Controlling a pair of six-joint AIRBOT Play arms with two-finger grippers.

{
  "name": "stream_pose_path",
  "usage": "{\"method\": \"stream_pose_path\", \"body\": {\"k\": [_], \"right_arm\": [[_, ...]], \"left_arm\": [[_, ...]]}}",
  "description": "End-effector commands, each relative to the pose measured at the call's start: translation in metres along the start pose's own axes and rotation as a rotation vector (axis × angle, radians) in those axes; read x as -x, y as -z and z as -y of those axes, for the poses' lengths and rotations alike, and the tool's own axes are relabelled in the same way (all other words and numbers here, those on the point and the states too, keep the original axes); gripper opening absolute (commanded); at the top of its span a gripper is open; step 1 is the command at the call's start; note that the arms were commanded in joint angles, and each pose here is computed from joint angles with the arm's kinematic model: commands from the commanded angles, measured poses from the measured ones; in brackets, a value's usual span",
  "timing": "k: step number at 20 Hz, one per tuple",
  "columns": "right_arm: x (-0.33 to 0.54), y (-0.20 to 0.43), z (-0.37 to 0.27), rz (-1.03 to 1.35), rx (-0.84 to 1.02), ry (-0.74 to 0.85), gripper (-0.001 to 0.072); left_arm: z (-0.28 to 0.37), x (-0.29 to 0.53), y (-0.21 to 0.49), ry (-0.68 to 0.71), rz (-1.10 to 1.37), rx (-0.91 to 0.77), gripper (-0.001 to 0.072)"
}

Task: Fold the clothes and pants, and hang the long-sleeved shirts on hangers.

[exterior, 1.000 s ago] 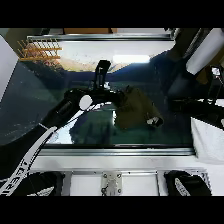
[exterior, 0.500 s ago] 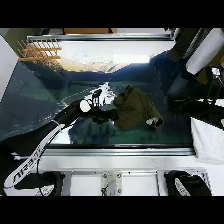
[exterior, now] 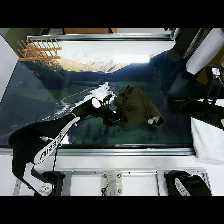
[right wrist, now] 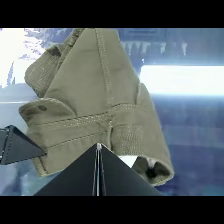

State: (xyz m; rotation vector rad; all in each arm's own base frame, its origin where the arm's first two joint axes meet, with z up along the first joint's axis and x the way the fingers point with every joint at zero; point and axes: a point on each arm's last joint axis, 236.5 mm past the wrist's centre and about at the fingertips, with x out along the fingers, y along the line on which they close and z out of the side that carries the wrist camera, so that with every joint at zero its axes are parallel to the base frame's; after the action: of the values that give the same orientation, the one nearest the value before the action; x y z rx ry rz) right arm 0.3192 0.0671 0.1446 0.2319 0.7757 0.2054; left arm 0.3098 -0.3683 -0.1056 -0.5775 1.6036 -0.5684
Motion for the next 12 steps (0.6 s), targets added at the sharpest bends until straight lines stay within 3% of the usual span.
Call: {"method": "stream_pose_path", "body": {"k": [1, 2, 6, 7, 8, 9, 11, 12], "right_arm": [[0.0, 0.001, 0.004, -0.003, 0.01, 0.016, 0.004], [-0.002, 0.002, 0.009, -0.013, 0.02, 0.037, 0.004], [-0.025, 0.037, 0.046, -0.174, -0.012, 0.139, 0.0046], [-0.037, 0.051, 0.057, -0.225, -0.04, 0.156, 0.0155], [-0.05, 0.067, 0.07, -0.282, -0.071, 0.174, 0.0467], [-0.063, 0.084, 0.08, -0.335, -0.107, 0.186, 0.0625], [-0.09, 0.121, 0.09, -0.442, -0.167, 0.191, 0.0481], [-0.104, 0.138, 0.085, -0.484, -0.197, 0.16, 0.0475]], "left_arm": [[0.002, -0.006, -0.001, 0.009, -0.039, 0.002, 0.0145], [0.004, 0.002, -0.009, 0.018, -0.017, 0.0, 0.0022], [-0.002, 0.055, -0.041, -0.008, 0.067, -0.057, 0.0021], [-0.004, 0.067, -0.045, -0.014, 0.085, -0.065, 0.0022], [-0.006, 0.078, -0.05, -0.022, 0.103, -0.071, 0.0022], [-0.008, 0.086, -0.052, -0.028, 0.118, -0.076, 0.0021], [-0.008, 0.096, -0.057, -0.03, 0.141, -0.084, 0.0022], [-0.008, 0.096, -0.058, -0.03, 0.145, -0.084, 0.0022]]}}
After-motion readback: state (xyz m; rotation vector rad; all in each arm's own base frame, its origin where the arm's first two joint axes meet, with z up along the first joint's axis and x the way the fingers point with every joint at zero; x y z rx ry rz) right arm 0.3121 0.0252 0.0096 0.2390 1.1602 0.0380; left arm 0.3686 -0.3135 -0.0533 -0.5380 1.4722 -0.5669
